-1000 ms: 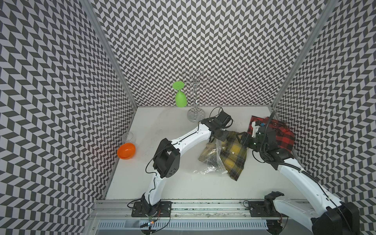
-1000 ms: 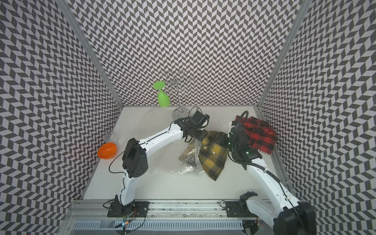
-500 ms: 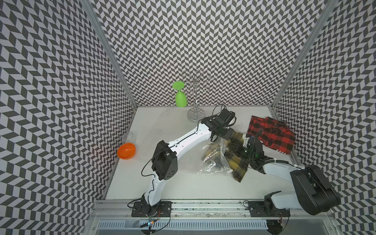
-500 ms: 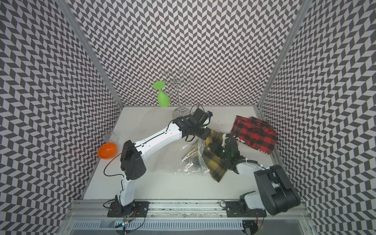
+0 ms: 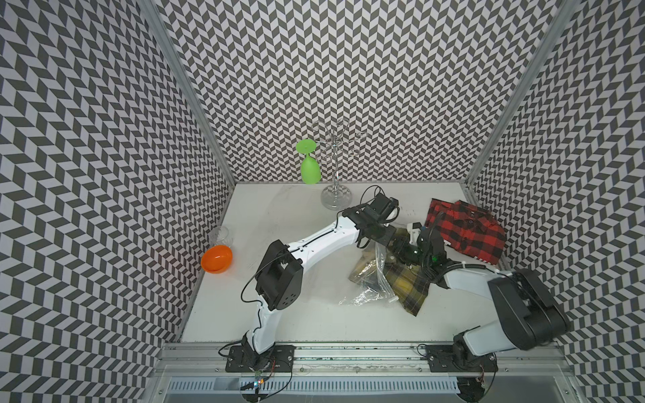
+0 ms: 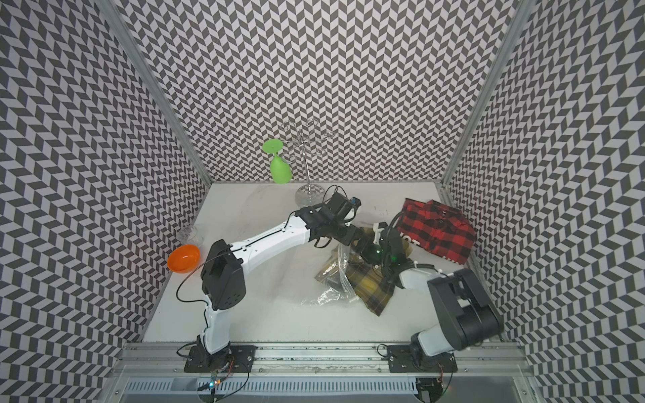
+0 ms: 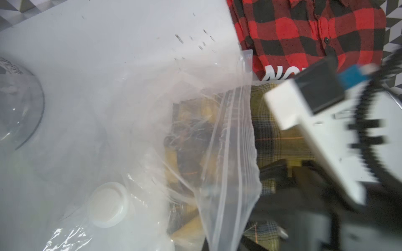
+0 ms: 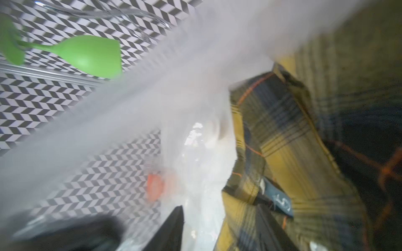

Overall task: Place the folded shirt into the vacuum bag
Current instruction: Place the shirt in the vacuum bag.

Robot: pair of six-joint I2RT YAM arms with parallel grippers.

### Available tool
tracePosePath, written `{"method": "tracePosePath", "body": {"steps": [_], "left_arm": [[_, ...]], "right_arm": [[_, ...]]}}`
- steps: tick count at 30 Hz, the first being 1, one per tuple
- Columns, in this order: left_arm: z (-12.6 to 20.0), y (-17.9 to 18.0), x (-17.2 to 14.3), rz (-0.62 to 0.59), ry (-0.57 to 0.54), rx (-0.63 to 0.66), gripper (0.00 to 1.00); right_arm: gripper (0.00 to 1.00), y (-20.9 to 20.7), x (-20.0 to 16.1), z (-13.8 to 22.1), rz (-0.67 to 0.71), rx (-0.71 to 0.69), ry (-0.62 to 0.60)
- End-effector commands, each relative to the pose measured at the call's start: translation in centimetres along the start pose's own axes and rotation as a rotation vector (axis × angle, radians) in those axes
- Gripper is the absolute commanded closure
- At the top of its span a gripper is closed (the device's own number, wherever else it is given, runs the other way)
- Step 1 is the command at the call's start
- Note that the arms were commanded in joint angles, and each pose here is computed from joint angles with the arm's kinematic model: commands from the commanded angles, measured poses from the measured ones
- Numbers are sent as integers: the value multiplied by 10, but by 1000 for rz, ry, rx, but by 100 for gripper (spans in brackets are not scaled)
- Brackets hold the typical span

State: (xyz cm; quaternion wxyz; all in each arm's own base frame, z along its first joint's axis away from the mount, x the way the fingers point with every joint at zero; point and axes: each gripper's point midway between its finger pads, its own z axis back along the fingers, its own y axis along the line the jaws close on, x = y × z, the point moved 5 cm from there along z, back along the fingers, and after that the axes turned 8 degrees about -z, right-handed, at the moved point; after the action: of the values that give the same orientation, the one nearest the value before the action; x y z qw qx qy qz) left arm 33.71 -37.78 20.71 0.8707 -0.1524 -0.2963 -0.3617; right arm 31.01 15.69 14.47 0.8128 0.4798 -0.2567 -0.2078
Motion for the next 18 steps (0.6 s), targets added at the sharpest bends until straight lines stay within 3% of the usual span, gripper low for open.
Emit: {"method": "tracePosePath", "body": {"steps": [1, 4, 7, 11, 15, 18], "left_arm": [[32, 19, 23, 31, -134, 9, 98], [36, 17, 25, 29, -151, -4, 98], [37, 16, 23, 30, -153, -18, 98], [40, 21, 23, 33, -163, -2, 98], [38, 21, 26, 31, -171, -19, 98], [33, 20, 24, 31, -162, -31, 98]], "right_arm": [[29, 4, -2, 33, 85, -84, 17], [18, -32, 2, 65, -16, -206, -10], [0, -67, 6, 94, -92, -345, -78], [1, -86, 6, 111, -144, -389, -150], [1, -90, -8, 101, -146, -286, -96], [0, -100, -19, 97, -152, -294, -36]]}}
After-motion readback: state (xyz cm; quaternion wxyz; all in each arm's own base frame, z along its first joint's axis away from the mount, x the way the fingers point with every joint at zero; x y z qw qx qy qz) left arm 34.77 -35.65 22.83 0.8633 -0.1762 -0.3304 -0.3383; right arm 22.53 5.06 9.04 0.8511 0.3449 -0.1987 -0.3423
